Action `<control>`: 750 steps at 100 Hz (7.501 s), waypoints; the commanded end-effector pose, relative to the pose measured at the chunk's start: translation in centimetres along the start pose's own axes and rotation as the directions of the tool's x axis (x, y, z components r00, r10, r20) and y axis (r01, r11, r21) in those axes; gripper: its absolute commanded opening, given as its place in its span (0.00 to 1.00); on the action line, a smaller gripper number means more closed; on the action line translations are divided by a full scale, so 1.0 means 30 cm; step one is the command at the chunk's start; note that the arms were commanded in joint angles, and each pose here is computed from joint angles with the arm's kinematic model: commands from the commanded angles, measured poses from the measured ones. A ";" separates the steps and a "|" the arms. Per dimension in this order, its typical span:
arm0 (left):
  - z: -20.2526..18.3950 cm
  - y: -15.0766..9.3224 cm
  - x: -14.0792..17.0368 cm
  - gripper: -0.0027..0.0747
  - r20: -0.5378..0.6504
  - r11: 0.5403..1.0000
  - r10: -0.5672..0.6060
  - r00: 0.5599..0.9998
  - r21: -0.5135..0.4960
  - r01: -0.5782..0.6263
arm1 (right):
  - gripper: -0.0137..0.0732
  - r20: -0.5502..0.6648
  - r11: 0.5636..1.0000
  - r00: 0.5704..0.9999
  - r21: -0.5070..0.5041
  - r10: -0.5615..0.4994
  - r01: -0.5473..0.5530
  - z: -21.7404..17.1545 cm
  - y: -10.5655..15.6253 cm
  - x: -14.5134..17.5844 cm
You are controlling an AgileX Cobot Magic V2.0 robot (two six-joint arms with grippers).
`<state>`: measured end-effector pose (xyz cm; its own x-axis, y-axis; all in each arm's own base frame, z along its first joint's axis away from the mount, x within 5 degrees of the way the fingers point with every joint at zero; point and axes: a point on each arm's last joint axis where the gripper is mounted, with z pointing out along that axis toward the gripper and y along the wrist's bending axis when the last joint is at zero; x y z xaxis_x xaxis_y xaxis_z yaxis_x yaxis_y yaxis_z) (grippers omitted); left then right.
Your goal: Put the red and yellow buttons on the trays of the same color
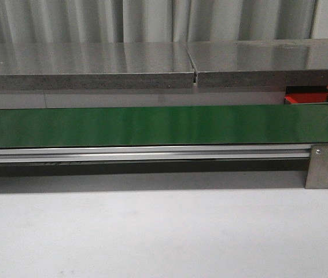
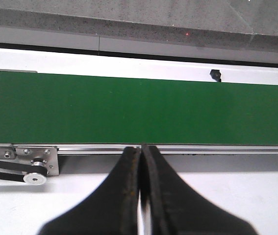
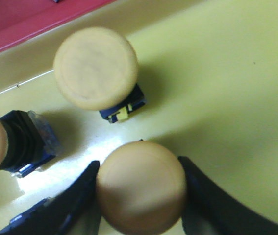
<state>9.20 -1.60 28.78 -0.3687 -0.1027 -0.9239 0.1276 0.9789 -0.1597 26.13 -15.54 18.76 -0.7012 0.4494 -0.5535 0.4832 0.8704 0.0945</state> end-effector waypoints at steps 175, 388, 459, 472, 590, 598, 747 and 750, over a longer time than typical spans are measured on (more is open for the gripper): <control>-0.010 -0.003 -0.047 0.01 0.091 1.000 -0.015 0.996 -0.001 0.016 | 0.09 0.710 0.666 0.587 -0.223 -0.389 0.711 -0.889 0.388 0.188; -0.010 -0.003 -0.047 0.01 0.091 1.000 -0.015 0.996 -0.001 0.016 | 0.09 0.833 0.843 0.525 -0.147 -0.177 0.517 -0.648 0.146 0.589; -0.010 -0.003 -0.047 0.01 0.091 1.000 -0.015 0.996 -0.001 0.016 | 0.09 0.895 0.840 0.431 -0.144 -0.115 0.523 -0.529 0.132 0.678; -0.010 -0.003 -0.047 0.01 0.091 1.000 -0.015 0.996 -0.001 0.016 | 0.09 0.895 0.840 0.431 -0.144 -0.115 0.523 -0.529 0.132 0.678; -0.091 0.030 0.012 0.01 0.331 0.981 0.166 0.929 -0.154 -0.121 | 0.09 0.895 0.840 0.431 -0.144 -0.115 0.523 -0.529 0.132 0.678; -0.089 0.047 0.072 0.01 0.373 0.984 0.118 0.920 -0.167 -0.059 | 0.09 0.895 0.840 0.431 -0.144 -0.115 0.523 -0.529 0.132 0.678; -0.039 0.075 0.278 0.01 0.510 0.990 0.101 0.854 -0.135 -0.036 | 0.09 0.894 0.840 0.432 -0.144 -0.116 0.523 -0.529 0.132 0.678; -0.039 0.075 0.278 0.01 0.510 0.990 0.101 0.854 -0.135 -0.036 | 0.09 0.894 0.840 0.432 -0.144 -0.116 0.523 -0.529 0.132 0.678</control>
<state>5.58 0.08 21.21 0.0803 -0.0635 -0.9947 -0.0086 0.9979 -0.0644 5.68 0.20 19.84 0.0025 -0.0787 -0.9969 -0.0384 0.9962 -0.0787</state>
